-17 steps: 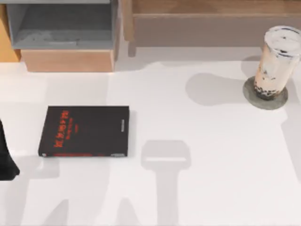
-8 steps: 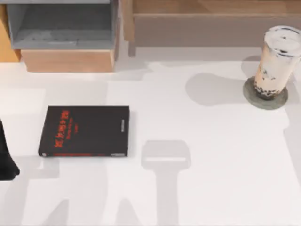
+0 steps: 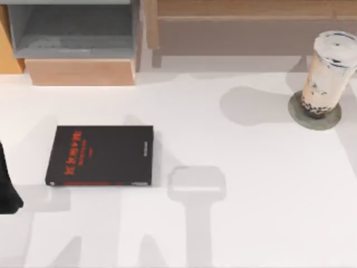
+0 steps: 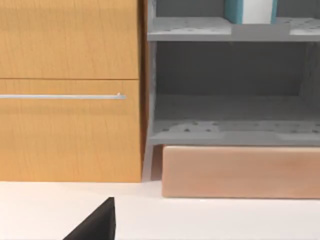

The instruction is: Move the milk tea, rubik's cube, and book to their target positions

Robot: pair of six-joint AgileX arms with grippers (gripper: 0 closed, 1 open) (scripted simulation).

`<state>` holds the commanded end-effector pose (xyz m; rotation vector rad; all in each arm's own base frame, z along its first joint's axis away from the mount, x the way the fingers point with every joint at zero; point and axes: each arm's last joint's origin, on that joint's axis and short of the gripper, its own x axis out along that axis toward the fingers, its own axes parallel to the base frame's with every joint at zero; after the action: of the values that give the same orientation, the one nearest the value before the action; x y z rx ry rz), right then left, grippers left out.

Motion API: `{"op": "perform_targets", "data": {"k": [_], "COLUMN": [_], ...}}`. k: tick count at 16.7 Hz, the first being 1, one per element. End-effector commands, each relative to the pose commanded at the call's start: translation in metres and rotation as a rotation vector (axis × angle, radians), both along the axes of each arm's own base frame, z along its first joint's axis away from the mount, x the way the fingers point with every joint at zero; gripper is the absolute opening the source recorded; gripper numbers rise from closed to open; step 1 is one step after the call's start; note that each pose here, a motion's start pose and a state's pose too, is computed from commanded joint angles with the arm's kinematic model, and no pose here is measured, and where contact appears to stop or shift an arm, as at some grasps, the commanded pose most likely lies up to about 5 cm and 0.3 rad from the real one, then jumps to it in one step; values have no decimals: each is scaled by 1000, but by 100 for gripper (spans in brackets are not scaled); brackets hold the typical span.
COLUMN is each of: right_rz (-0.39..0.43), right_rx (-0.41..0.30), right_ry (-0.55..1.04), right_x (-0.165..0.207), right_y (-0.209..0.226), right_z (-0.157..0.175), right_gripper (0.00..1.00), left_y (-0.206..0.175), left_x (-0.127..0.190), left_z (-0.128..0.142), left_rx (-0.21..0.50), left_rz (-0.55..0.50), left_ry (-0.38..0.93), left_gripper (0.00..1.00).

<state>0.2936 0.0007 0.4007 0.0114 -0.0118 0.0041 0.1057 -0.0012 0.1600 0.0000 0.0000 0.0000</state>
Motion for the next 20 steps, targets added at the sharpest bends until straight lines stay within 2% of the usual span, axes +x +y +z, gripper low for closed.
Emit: {"op": "perform_targets", "data": {"k": [4, 9, 15, 17, 20], "right_rz": [14, 19, 3, -2, -4], "right_rx": [-2, -7, -11, -11, -11], "right_ry": [-10, -10, 7, 11, 12], "right_x": [-85, -160, -187, -188, -188], "right_y": [-1, -1, -2, -2, -2], "right_z": [-36, -122, -220, -236, -241], "right_gripper": [100, 100, 100, 100, 100], "left_y": [0, 0, 0, 0, 0], "left_x": [0, 0, 0, 0, 0], "left_z": [0, 0, 0, 0, 0], "left_rx": [0, 0, 0, 0, 0], "left_rz": [0, 0, 0, 0, 0], "left_ry": [0, 0, 0, 0, 0], "left_gripper": [100, 100, 100, 100, 100]}}
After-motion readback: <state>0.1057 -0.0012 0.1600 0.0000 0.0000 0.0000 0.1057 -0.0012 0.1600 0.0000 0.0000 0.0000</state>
